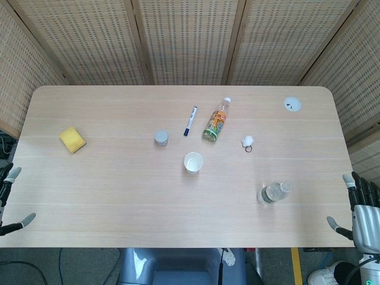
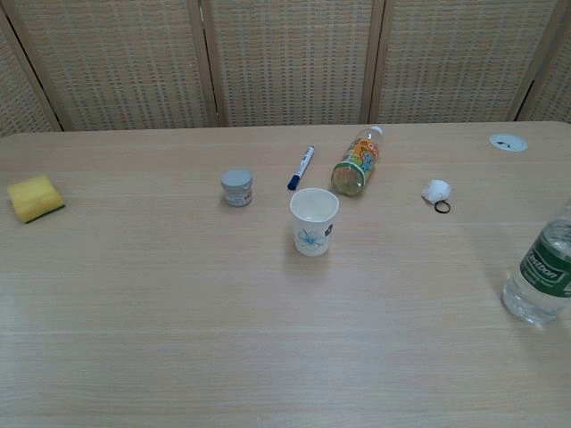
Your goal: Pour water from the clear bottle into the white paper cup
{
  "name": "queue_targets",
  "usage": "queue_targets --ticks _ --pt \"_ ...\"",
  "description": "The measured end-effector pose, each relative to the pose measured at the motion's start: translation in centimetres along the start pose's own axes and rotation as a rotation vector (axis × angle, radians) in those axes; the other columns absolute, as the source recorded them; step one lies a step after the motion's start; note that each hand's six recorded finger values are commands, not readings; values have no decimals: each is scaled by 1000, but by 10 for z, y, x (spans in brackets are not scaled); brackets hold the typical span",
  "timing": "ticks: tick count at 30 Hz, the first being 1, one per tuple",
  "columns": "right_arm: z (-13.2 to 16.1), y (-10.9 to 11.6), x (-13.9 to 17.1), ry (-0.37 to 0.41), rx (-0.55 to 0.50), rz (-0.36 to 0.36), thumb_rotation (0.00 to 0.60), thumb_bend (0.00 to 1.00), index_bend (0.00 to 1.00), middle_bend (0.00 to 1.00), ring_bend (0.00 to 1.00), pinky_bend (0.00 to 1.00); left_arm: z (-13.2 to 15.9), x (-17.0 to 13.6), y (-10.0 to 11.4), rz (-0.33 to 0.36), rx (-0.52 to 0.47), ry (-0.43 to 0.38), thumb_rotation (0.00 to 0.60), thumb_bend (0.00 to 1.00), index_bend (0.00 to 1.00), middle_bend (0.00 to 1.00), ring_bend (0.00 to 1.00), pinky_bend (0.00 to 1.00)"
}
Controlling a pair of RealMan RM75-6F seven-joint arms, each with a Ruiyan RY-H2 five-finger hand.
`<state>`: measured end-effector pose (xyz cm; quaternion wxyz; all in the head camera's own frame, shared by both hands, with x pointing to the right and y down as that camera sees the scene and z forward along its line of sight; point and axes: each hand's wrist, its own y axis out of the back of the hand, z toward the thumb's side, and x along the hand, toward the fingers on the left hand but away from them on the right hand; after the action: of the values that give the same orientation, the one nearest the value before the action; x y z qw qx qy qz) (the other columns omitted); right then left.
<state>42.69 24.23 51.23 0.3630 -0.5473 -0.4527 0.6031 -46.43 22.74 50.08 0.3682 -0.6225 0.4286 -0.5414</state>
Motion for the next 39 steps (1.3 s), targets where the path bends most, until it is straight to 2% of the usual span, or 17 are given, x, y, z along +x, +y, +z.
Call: queue_targets --ticks 11,18,22,29,33,39 --pt "-2 -3 -3 3 -21 25 600 0 0 0 0 0 0 0 0 0 1 -1 600 33 0 0 0 0" --pt "-11 -17 -13 36 -177 128 600 0 0 0 0 0 1 3 2 8 -2 3 600 33 0 0 0 0" --pt "-29 -37 -27 71 -233 213 600 0 0 0 0 0 1 5 2 8 5 11 600 33 0 0 0 0" --pt "-55 -71 -51 120 -309 304 600 0 0 0 0 0 0 8 -2 1 12 22 600 33 0 0 0 0" --pt "-48 -97 -63 156 -357 371 600 0 0 0 0 0 0 8 -2 2 11 22 600 33 0 0 0 0" --pt "-18 -133 -76 209 -452 467 600 0 0 0 0 0 3 5 -4 -15 16 -3 600 30 0 0 0 0"
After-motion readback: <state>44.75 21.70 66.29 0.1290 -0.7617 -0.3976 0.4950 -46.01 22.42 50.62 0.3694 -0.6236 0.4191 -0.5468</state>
